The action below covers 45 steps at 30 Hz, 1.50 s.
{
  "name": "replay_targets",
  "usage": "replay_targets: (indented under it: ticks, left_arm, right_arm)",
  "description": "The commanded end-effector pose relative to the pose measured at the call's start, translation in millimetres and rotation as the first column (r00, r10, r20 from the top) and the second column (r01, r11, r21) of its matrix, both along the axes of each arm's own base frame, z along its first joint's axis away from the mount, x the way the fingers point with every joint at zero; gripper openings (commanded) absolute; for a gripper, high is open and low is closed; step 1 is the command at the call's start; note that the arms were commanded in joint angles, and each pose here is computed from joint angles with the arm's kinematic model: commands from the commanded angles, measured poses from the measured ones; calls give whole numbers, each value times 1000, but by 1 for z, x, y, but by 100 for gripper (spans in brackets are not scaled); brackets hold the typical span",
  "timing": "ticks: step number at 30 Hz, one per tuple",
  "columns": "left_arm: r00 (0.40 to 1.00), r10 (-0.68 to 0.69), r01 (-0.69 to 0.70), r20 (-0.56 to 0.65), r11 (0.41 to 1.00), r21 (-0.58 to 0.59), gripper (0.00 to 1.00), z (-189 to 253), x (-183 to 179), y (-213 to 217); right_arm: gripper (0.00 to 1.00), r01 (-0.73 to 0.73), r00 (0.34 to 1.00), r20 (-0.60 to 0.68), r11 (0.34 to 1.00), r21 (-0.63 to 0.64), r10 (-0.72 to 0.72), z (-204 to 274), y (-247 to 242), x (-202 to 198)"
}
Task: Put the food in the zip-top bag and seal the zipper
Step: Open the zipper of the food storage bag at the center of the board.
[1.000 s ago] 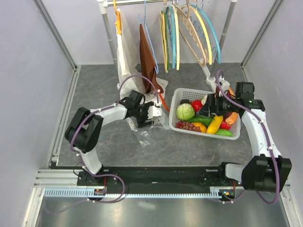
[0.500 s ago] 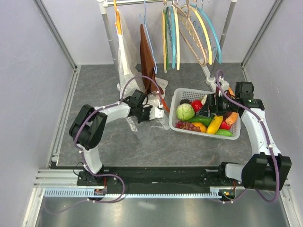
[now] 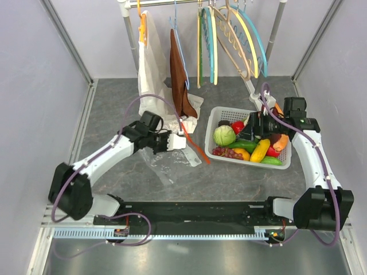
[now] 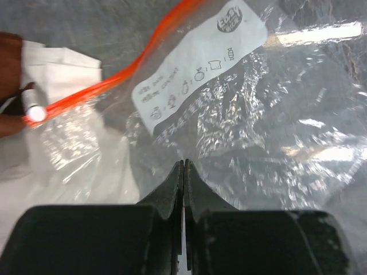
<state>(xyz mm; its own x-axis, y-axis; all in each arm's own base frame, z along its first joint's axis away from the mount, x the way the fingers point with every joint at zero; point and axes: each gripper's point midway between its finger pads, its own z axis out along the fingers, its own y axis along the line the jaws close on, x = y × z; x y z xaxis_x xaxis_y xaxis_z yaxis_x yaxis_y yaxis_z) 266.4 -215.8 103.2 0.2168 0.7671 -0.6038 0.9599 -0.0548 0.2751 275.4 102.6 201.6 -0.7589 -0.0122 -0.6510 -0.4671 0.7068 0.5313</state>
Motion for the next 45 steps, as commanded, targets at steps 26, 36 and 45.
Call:
replay_targets:
  ticks: [26, 36, 45]
  left_arm:
    - [808, 504, -557, -307, 822, -118, 72, 2, 63, 99]
    - [768, 487, -564, -416, 822, -78, 61, -41, 76, 100]
    - [895, 323, -382, -307, 911, -156, 2, 16, 3, 98]
  right_arm:
    - [98, -147, 989, 30, 986, 76, 146, 21, 51, -16]
    - [98, -141, 989, 48, 987, 73, 138, 29, 51, -15]
    - [98, -144, 987, 78, 987, 72, 139, 31, 51, -15]
